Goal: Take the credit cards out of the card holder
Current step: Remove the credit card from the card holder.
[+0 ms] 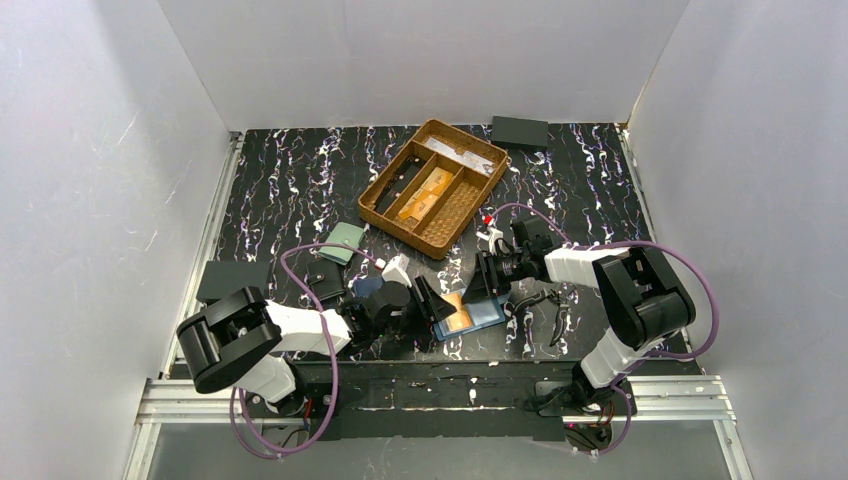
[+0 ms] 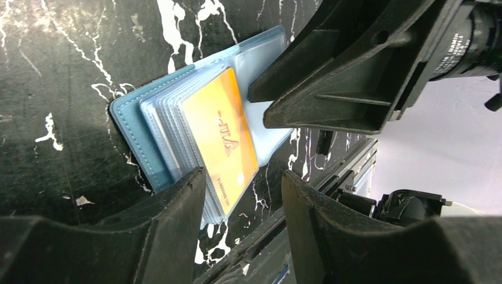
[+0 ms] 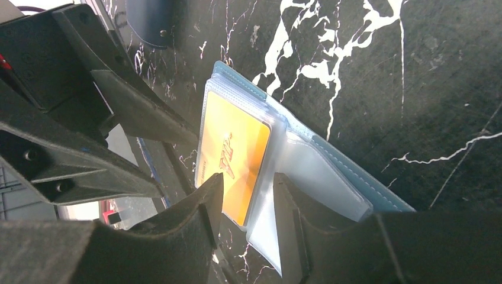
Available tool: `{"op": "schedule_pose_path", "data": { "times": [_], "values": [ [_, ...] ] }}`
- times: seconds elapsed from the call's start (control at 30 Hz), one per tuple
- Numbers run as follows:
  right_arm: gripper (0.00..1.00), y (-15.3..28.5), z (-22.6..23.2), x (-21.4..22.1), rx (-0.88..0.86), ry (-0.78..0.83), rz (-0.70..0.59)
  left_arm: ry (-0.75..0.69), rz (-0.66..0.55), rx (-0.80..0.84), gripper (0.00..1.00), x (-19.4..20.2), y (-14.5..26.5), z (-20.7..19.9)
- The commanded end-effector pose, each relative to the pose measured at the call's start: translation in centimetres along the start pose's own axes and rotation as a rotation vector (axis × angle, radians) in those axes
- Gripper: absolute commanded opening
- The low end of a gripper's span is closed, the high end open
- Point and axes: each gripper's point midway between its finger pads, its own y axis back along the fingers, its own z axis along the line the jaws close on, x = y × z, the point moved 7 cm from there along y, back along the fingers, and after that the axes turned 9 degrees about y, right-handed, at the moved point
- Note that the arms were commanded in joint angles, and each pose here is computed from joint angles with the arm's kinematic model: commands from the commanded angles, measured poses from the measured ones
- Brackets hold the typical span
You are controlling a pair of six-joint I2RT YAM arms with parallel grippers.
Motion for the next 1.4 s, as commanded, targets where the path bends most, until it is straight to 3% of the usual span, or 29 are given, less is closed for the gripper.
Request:
{"op": "schedule_pose_path", "data": {
  "times": [0.0,0.4,0.53,0.9,1.37],
  "values": [
    [0.45,-0.2,0.0,-0.9,-0.003,0.025,-0.005,0.008,-0.027,-0.055,0.48,-0.3,-0.2,0.8],
    [0.45,-0.1,0.1,-1.0,-0.009,0.027,-0.007,0.003,-0.006,-0.048,0.46,-0.2,-0.6,0.1],
    [0.45,-0.1,0.2,-1.0,-0.012,0.028,-0.007,0.001,-0.011,-0.037,0.41,-0.3,-0.4,-0.1],
    [0.45,-0.2,0.0,-1.2,-0.002,0.035,-0.009,-0.003,-0.06,0.002,0.42,-1.0,1.5,-0.3],
    [0.44,-0.2,-0.1,-1.2,0.002,0.038,-0.009,-0.004,-0.009,-0.003,0.44,-0.6,0.3,-0.9]
  ]
}}
